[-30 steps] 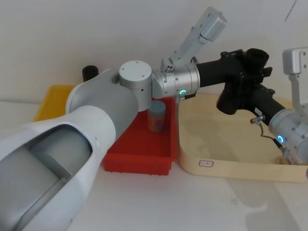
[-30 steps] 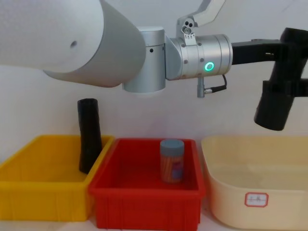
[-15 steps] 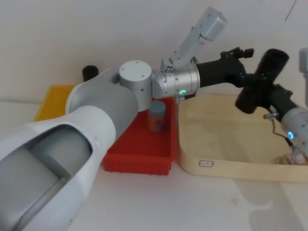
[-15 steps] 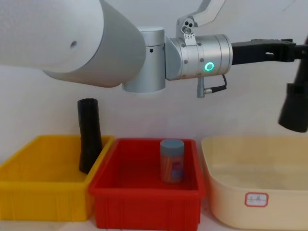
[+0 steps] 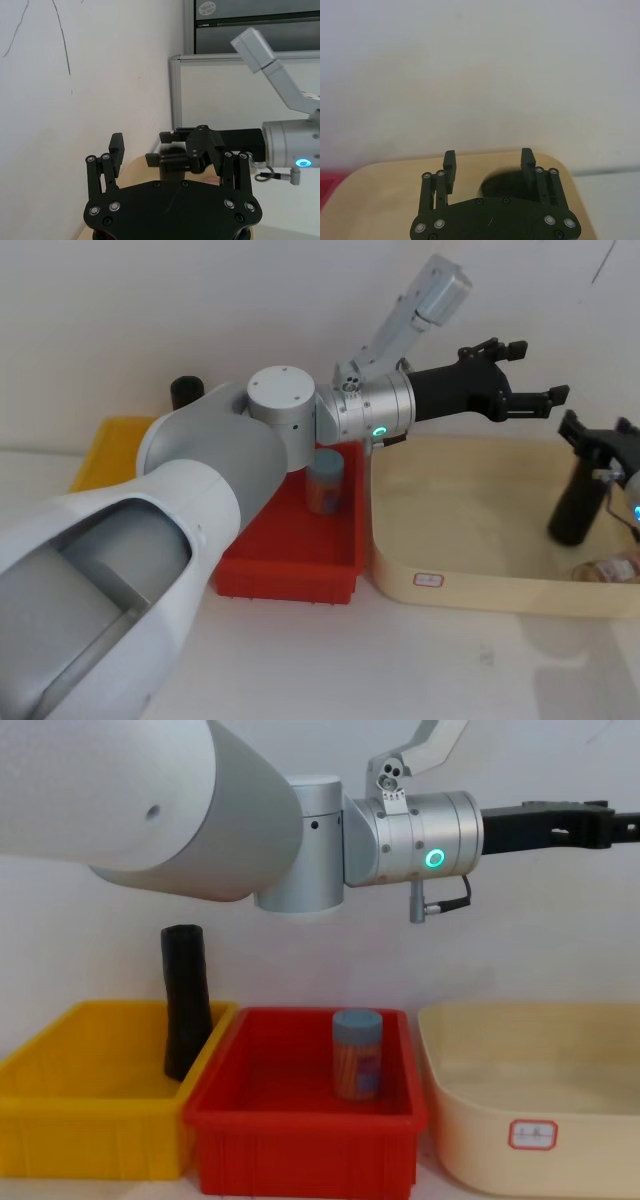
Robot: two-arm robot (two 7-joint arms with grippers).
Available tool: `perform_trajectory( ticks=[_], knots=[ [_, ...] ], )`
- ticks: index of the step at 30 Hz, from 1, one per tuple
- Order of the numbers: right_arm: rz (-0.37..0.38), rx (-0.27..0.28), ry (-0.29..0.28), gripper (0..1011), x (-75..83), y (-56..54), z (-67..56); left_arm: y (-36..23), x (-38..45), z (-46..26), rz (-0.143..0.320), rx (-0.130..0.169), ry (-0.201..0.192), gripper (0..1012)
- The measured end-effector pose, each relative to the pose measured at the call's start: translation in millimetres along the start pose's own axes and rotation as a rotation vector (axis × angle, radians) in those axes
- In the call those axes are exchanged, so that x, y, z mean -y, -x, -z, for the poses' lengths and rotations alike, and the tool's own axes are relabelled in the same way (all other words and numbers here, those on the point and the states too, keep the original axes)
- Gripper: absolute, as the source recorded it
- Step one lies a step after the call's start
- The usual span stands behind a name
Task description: Pick up the garbage bag with the one hand and transfer it to the other hand.
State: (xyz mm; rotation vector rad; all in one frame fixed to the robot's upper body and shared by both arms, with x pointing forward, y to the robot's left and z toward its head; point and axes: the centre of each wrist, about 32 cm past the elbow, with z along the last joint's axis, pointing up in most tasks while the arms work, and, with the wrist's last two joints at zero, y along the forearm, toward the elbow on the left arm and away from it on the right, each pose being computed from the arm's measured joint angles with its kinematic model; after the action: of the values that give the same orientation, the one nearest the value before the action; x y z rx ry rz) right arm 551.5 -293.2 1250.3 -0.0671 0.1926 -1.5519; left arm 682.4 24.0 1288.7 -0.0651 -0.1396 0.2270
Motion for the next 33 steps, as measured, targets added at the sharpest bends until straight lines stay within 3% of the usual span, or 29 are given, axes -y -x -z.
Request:
perform_trajectory(
  ticks=[2,10,33],
  knots=[
    [0.030,-0.016,0.009,820,-2.2,-4.7,0.6,0.0,0.0,0.0,0.000,0.000,0.000,1001],
    [0.090,-0.052,0.024,1002,-6.5,-13.7,0.6,0.0,0.0,0.0,0.000,0.000,0.000,1001],
    [0.151,-0.088,0.042,1002,-10.4,-23.0,1.7,0.0,0.0,0.0,0.000,0.000,0.000,1001]
  ],
)
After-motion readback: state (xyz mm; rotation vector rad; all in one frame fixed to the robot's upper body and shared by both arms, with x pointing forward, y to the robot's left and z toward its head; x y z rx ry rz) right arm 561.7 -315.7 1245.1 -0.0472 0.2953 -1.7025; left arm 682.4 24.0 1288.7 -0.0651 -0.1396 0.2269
